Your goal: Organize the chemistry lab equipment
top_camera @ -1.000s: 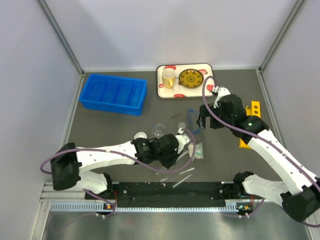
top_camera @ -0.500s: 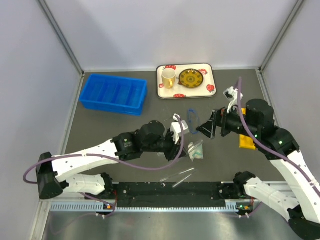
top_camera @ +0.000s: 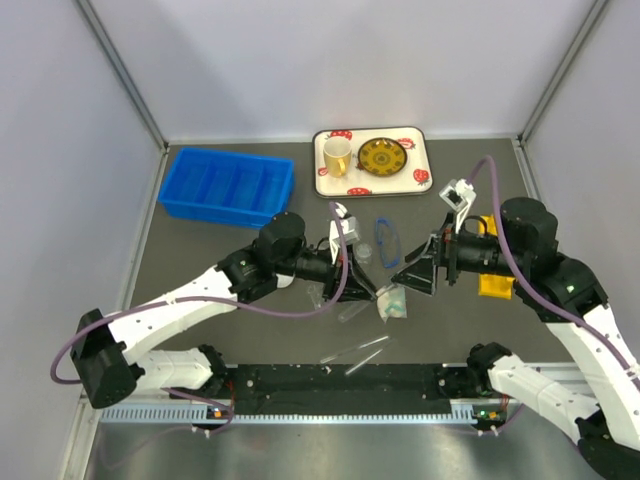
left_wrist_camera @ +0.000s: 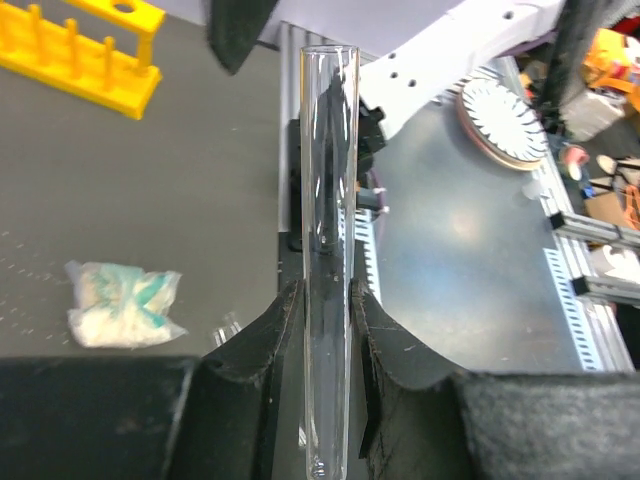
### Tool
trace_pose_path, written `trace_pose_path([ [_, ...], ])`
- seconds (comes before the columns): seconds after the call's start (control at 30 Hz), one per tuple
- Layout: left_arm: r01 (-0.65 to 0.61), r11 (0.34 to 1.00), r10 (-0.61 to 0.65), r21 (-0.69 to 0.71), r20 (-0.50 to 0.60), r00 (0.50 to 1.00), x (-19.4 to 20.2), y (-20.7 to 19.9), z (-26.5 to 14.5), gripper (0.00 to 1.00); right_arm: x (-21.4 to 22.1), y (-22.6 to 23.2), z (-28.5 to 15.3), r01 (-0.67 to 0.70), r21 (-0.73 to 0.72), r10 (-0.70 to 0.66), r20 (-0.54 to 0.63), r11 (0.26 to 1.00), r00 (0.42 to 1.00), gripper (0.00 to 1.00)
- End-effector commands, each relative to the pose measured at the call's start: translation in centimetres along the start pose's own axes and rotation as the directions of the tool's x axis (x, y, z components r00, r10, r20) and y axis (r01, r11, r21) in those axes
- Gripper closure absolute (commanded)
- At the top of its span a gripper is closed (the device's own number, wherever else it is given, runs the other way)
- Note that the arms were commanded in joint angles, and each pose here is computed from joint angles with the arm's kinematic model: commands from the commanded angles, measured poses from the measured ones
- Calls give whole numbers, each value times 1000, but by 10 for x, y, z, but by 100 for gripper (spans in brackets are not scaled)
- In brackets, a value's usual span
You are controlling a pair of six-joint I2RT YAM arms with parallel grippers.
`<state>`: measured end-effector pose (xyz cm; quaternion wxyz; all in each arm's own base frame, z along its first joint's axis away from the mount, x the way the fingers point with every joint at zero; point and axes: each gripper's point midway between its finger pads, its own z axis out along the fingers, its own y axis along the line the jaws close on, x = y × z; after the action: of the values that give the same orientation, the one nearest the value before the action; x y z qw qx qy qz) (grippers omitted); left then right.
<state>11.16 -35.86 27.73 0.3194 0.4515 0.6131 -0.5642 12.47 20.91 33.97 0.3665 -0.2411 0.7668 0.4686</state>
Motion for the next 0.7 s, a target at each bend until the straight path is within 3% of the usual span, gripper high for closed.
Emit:
trace_pose_path([
  [0.0,-64,979,56,195,46,997,-17,-33,-2,100,-2,10,0,28,-49,-28,-11,998,1000,6],
  [0.13,-56,973,45,222,53,998,-14,-36,-4,100,-4,13,0,28,-58,-28,-8,998,1000,12],
  [0.4,-46,971,29,236,76,997,-18,-33,-6,100,-4,24,-5,22,-102,-23,-8,995,1000,36],
  [0.67,-42,970,22,237,85,996,-25,-23,-1,100,2,29,-8,13,-131,-15,-16,991,1000,35],
])
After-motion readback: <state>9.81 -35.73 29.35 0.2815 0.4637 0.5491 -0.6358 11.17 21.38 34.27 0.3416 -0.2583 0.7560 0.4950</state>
